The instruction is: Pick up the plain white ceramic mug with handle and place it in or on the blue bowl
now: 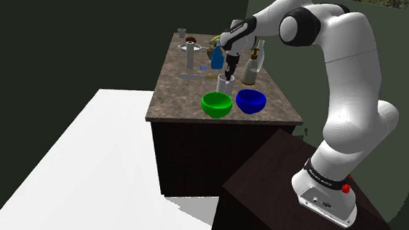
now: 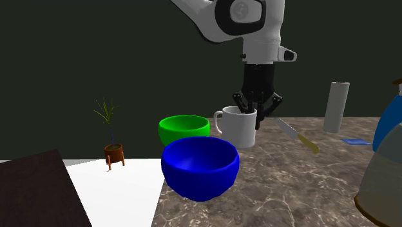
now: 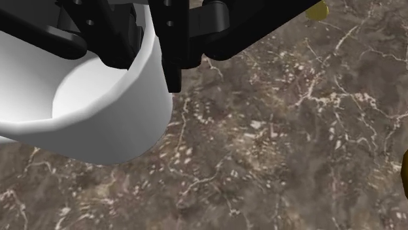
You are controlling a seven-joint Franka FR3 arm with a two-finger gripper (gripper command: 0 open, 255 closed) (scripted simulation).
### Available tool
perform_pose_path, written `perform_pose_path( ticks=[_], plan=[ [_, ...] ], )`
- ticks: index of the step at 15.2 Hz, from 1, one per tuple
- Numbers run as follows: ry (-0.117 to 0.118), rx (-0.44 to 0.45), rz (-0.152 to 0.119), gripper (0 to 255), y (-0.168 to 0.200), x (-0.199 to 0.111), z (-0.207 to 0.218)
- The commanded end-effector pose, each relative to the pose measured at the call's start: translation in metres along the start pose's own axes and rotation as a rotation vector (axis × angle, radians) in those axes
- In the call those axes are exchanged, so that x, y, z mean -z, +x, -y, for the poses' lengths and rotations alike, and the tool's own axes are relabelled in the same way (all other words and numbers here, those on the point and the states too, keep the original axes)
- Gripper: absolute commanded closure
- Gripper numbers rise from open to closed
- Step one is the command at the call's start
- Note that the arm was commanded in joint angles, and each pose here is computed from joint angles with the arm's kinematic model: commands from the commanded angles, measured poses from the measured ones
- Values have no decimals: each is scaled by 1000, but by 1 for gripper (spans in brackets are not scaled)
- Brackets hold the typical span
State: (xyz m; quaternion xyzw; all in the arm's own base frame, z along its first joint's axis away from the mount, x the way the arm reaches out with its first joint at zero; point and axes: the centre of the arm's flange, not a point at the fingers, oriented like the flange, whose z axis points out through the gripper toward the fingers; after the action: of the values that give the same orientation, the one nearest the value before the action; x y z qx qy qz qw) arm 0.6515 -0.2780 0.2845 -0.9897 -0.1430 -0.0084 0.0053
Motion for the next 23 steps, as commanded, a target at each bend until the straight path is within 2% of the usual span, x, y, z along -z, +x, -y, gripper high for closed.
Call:
perform_pose_path(
  ticks=[1,22,23],
  plan=[
    [0,0,0,255,0,10,0],
    [0,0,0,255,2,118,1],
    [0,0,0,255,-11,120,4]
  ],
)
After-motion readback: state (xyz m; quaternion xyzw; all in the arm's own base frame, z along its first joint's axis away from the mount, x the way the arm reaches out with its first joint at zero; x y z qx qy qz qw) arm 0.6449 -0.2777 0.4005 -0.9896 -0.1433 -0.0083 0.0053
